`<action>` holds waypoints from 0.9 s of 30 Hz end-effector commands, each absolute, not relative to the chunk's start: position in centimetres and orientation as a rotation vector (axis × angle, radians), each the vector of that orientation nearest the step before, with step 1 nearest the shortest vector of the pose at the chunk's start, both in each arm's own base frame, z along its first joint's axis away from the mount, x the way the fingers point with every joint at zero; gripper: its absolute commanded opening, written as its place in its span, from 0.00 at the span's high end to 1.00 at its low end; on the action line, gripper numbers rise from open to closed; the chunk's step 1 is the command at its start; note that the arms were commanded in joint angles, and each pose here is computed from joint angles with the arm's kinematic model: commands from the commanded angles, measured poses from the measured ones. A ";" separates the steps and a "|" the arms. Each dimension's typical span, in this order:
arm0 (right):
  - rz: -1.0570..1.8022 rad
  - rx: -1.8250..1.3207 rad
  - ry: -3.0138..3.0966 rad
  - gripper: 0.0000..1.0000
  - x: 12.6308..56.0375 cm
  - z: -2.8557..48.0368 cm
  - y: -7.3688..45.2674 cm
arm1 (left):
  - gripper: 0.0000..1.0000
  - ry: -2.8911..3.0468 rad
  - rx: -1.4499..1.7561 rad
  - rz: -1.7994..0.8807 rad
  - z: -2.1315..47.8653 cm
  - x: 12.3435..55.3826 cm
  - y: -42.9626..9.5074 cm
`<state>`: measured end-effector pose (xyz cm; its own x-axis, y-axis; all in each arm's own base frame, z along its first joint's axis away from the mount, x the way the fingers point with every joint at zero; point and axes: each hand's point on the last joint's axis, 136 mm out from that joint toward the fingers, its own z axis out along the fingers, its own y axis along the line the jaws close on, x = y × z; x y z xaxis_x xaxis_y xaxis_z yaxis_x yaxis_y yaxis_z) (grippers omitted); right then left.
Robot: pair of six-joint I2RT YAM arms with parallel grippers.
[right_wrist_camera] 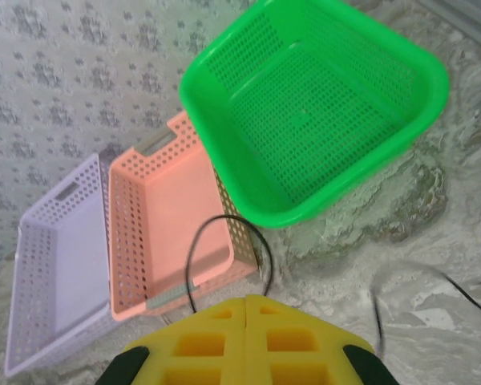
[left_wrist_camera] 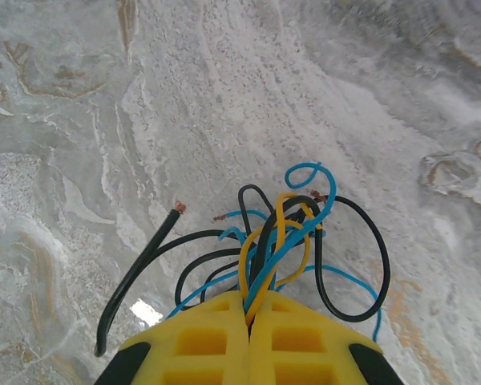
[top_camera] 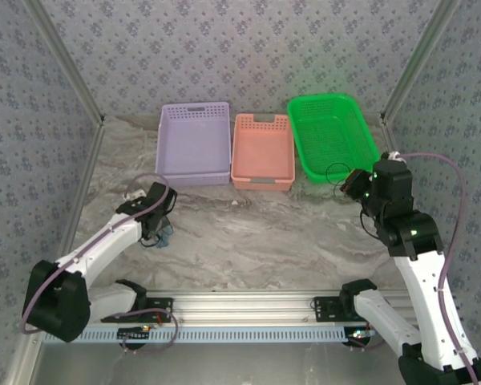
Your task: Untangle the cables
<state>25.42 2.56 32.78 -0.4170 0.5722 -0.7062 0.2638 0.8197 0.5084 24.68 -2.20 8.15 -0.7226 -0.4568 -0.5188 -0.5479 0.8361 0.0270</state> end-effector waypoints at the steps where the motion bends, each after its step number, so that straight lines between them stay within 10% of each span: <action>1: 0.467 0.535 1.984 1.00 25.8 35.8 3.5 | 1.00 2.534 -0.630 0.061 8.7 27.0 -5.0; 6: 0.497 0.445 2.004 1.00 25.9 36.4 5.2 | 0.88 2.515 -0.536 -0.190 10.4 29.0 -9.2; 11: 0.603 0.371 2.003 1.00 25.8 37.4 7.1 | 0.45 2.489 -0.492 -0.282 12.9 29.8 -11.0; 16: 0.776 0.306 2.037 1.00 26.2 36.0 10.3 | 0.26 2.397 -0.499 -0.324 16.7 29.4 -10.6; 27: 0.565 0.430 2.331 1.00 26.9 21.8 8.4 | 0.37 2.473 -0.281 -0.641 17.8 25.4 -20.2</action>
